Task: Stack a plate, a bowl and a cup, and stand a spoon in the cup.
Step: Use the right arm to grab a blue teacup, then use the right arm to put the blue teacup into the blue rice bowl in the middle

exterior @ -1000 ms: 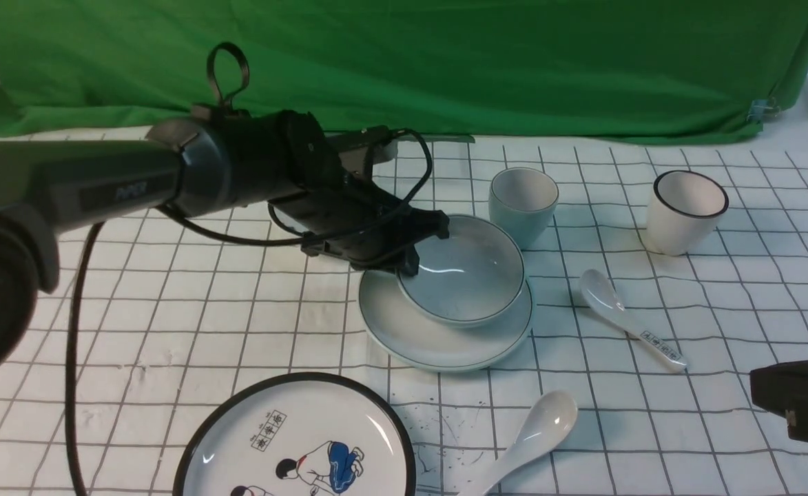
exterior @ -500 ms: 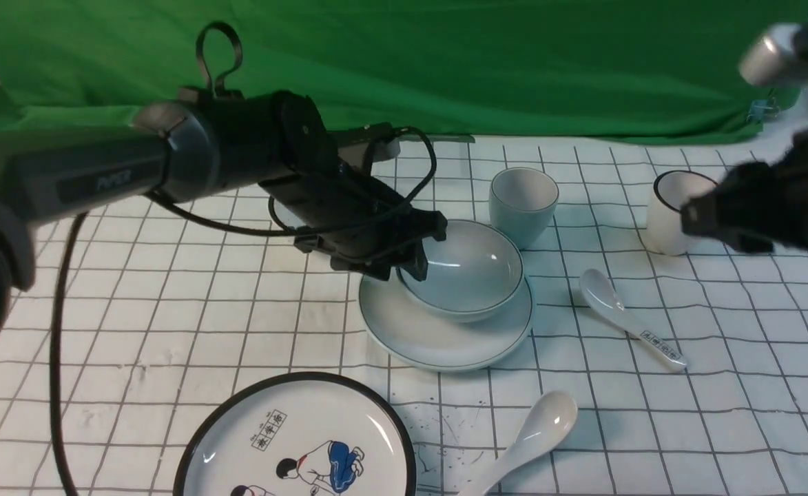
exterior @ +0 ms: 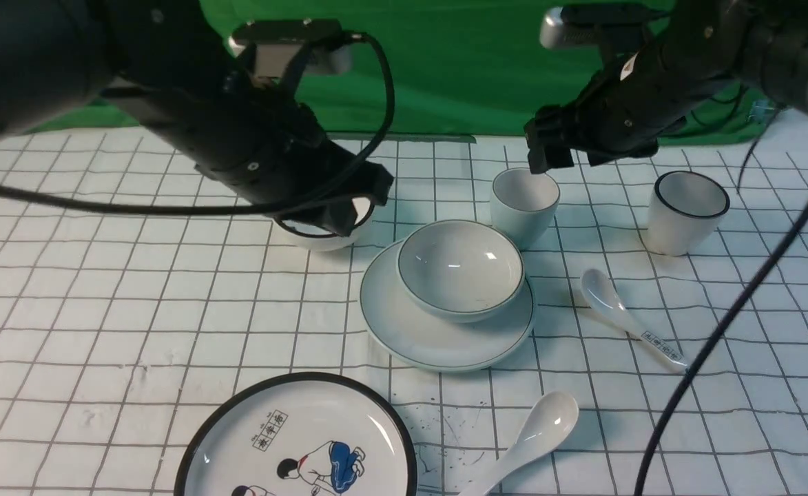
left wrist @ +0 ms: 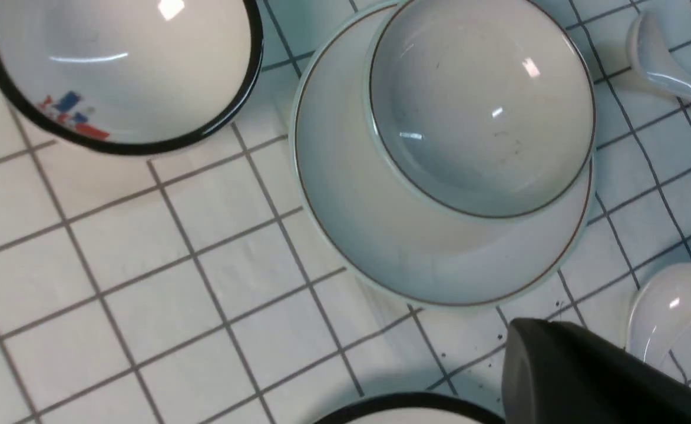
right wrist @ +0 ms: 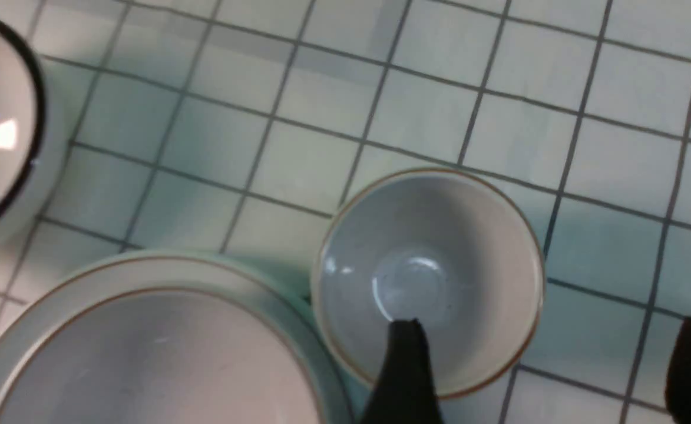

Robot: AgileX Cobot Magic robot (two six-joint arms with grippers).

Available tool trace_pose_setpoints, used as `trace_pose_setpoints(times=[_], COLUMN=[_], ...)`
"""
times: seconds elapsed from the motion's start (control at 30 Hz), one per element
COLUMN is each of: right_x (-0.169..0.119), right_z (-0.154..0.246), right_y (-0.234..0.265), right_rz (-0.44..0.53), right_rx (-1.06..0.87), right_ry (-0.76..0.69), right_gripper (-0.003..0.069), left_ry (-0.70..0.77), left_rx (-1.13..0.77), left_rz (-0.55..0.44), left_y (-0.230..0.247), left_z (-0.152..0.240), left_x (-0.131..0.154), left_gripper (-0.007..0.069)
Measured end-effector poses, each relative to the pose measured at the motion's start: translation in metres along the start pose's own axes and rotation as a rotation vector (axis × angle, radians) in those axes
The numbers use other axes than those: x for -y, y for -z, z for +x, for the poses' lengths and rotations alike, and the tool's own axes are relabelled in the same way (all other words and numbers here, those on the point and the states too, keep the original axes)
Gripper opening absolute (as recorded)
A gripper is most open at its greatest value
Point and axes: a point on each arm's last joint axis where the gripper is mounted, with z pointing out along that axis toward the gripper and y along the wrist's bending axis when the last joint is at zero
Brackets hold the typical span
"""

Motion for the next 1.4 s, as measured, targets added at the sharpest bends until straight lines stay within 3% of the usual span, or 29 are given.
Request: trace_pose_setpoints(times=[0.2, 0.37, 0.4, 0.53, 0.57, 0.73, 0.8, 0.97, 1.17, 1.4], right_x=[0.017, 0.018, 0.017, 0.017, 0.017, 0.012, 0.007, -0.022, -0.072, -0.086], right_z=[-0.001, 0.006, 0.008, 0.006, 0.004, -0.010, -0.018, -0.015, 0.006, 0.025], right_y=[-0.030, -0.055, -0.059, -0.059, -0.056, -0.022, 0.017, 0.068, 0.039, -0.014], right_rz=[0.019, -0.016, -0.023, -0.030, -0.028, -0.035, -0.044, -0.083, -0.077, -0.025], right_rx=[-0.038, -0.074, -0.077, -0.064, -0.060, -0.028, 0.003, -0.043, -0.111, -0.186], right_ry=[-0.055, -0.093, -0.096, -0.088, -0.082, -0.069, -0.048, 0.037, 0.182, 0.243], right_gripper=[0.0568, 0.0477, 0.0431, 0.0114, 0.0096, 0.0094, 0.0094, 0.0094, 0.0094, 0.0094], left_ry=[-0.011, -0.010, -0.009, -0.010, -0.009, -0.010, -0.010, -0.012, -0.009, -0.007], left_rx=[0.002, -0.001, 0.000, 0.002, 0.002, 0.003, 0.003, 0.003, 0.003, 0.003], left_rz=[-0.011, -0.011, -0.011, -0.010, -0.009, -0.009, -0.009, -0.009, -0.009, -0.009], left_y=[0.014, 0.017, 0.017, 0.017, 0.017, 0.017, 0.017, 0.017, 0.017, 0.017], left_z=[0.016, 0.022, 0.022, 0.023, 0.022, 0.022, 0.022, 0.022, 0.022, 0.022], left_x=[0.000, 0.000, 0.000, 0.001, 0.001, 0.001, 0.001, 0.001, 0.001, 0.001], left_gripper=[0.0000, 0.0000, 0.0000, 0.0000, 0.0000, 0.0000, 0.0000, 0.0000, 0.0000, 0.0000])
